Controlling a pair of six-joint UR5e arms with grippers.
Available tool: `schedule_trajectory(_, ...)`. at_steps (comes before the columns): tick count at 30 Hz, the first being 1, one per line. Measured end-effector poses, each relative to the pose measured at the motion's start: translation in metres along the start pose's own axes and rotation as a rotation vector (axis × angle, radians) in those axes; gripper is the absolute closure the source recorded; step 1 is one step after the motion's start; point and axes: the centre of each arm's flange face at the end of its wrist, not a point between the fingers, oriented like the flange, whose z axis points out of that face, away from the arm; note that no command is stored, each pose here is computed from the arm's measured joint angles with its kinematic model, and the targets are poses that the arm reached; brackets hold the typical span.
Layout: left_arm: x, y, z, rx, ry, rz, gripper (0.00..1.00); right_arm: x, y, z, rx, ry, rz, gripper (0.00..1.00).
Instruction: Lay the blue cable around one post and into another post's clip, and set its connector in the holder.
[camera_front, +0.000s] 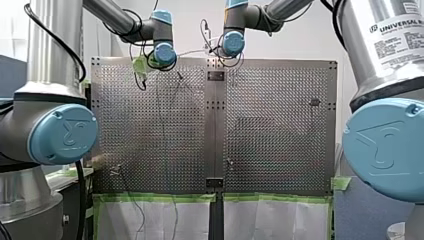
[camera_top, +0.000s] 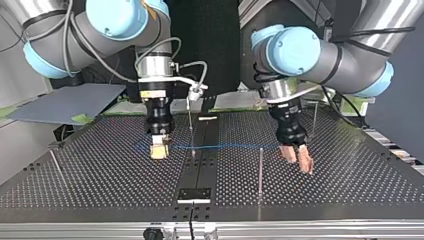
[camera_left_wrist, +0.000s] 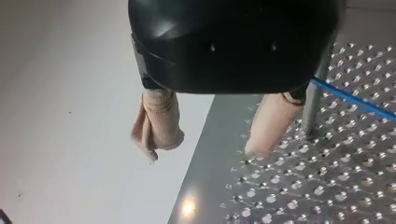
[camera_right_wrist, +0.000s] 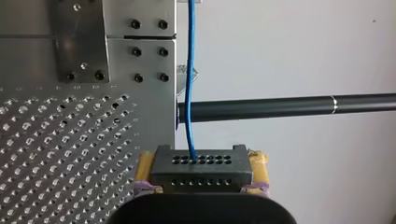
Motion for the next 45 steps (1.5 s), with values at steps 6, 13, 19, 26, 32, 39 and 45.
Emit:
schedule_trajectory(6, 0.001, 0.000, 0.020, -0.005, 0.025, 0.024, 0.00, 0.004, 0.000, 0.009, -0.001, 0.003, 0.002, 1.00)
schedule_trajectory(13, -0.003, -0.004, 0.041, 0.004, 0.039, 0.036, 0.00, 0.004, 0.006, 0.016, -0.013, 0.006, 0.004, 1.00)
schedule_trajectory(19, -0.012, -0.009, 0.064, 0.016, 0.018, 0.024, 0.00, -0.006, 0.009, 0.023, -0.020, -0.005, -0.005, 1.00)
schedule_trajectory(26, -0.036, -0.014, 0.084, 0.021, -0.033, -0.006, 0.00, -0.018, 0.015, 0.030, -0.030, -0.016, -0.010, 1.00)
schedule_trajectory(32, -0.036, -0.013, 0.096, 0.014, -0.037, -0.019, 0.00, -0.021, 0.018, 0.033, -0.035, -0.017, -0.009, 1.00)
schedule_trajectory(39, -0.017, -0.003, 0.095, -0.005, -0.009, -0.008, 0.00, -0.028, 0.030, 0.040, -0.053, -0.025, -0.005, 1.00)
schedule_trajectory(45, 0.001, 0.008, 0.092, -0.014, 0.004, -0.015, 0.00, -0.032, 0.039, 0.044, -0.069, -0.029, 0.002, 1.00)
